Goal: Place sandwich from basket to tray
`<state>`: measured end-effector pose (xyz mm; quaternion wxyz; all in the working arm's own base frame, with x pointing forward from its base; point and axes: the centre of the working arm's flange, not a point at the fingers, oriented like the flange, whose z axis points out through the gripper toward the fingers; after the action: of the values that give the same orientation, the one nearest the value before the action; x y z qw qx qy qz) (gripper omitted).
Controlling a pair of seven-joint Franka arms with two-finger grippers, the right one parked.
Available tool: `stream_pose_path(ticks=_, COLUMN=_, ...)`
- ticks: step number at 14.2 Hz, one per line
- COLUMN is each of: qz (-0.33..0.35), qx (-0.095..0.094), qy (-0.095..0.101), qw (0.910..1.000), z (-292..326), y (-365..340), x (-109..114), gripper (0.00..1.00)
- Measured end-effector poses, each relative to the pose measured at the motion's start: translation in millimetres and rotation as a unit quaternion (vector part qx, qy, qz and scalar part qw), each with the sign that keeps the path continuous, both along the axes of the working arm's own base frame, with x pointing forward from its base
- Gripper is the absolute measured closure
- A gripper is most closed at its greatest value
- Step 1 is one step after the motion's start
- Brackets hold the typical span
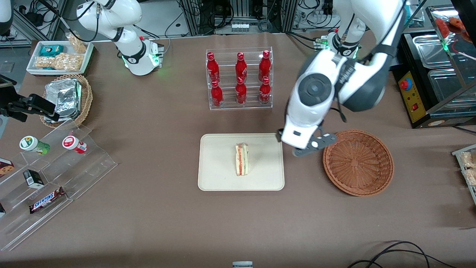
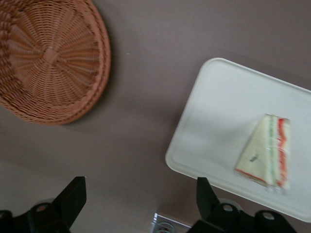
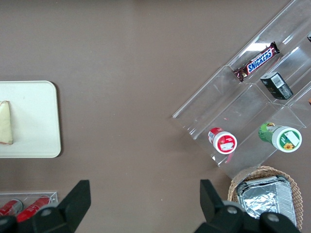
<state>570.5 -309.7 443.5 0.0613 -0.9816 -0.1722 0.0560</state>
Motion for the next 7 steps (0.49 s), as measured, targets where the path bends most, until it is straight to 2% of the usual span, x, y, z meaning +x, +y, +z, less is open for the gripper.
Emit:
stream_pose_path(ticks=4, qz=-0.027, qx=0.007, qy=0.026, qw=0.9993, z=7.8, y=84.9, x=-2.5, gripper=0.00)
stream_pose_path(ticks=7, qz=-0.068, qx=0.006, qy=0.045, qw=0.9967, z=29.1, y=147.4, x=-21.9, gripper=0.00)
